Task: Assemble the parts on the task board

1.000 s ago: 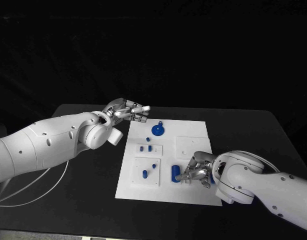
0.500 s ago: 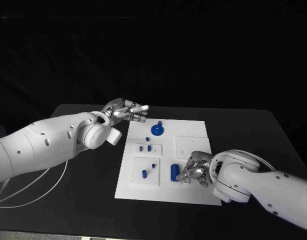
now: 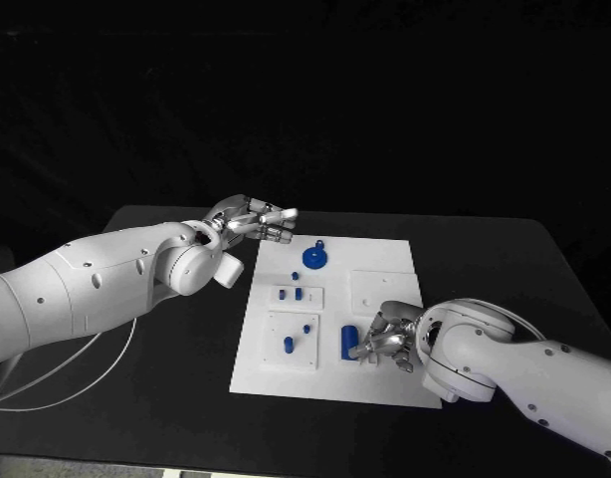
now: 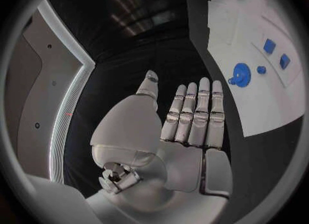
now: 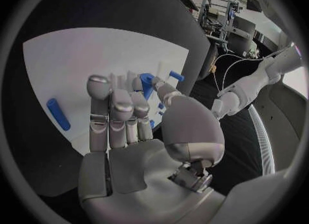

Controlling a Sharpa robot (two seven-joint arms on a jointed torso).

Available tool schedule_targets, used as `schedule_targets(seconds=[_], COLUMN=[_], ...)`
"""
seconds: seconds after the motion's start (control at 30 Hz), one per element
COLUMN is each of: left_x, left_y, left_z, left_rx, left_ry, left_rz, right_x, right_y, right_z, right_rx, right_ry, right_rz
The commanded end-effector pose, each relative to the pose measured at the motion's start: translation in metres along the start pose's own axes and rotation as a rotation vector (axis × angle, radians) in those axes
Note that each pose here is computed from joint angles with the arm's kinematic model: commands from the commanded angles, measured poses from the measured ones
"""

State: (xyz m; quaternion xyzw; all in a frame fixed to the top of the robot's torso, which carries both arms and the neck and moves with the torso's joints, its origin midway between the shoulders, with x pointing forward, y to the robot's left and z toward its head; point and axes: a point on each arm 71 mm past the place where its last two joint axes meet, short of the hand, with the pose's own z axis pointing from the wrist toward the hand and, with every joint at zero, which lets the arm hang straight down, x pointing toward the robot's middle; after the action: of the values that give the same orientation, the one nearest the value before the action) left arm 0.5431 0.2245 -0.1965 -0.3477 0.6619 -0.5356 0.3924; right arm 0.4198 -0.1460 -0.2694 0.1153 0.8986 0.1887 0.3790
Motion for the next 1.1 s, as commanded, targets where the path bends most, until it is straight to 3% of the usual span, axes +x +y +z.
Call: schedule_targets(seconds=[0.03,0.37,1.1], left_x=[0.002,0.0033,-0.0017], left_y=[-0.0008,-0.001,-0.0002], left_z=[0.0005,0.0012,0.0014], left_rx=[0.002,0.003,0.007], left_ry=[0.018,0.022,0.01], left_rz=[-0.013,-0.014,0.001], right_x=[0.0015,0.0051,0.0077], right_y=[0.0001,-0.0013,-0.0027], right_z=[0.0012,0.0034,0.0067], right_rx=[-0.013,-0.014,-0.007], right_ry=[0.017,0.044,0.032], right_rz=[-0.015,-0.023,-0.046])
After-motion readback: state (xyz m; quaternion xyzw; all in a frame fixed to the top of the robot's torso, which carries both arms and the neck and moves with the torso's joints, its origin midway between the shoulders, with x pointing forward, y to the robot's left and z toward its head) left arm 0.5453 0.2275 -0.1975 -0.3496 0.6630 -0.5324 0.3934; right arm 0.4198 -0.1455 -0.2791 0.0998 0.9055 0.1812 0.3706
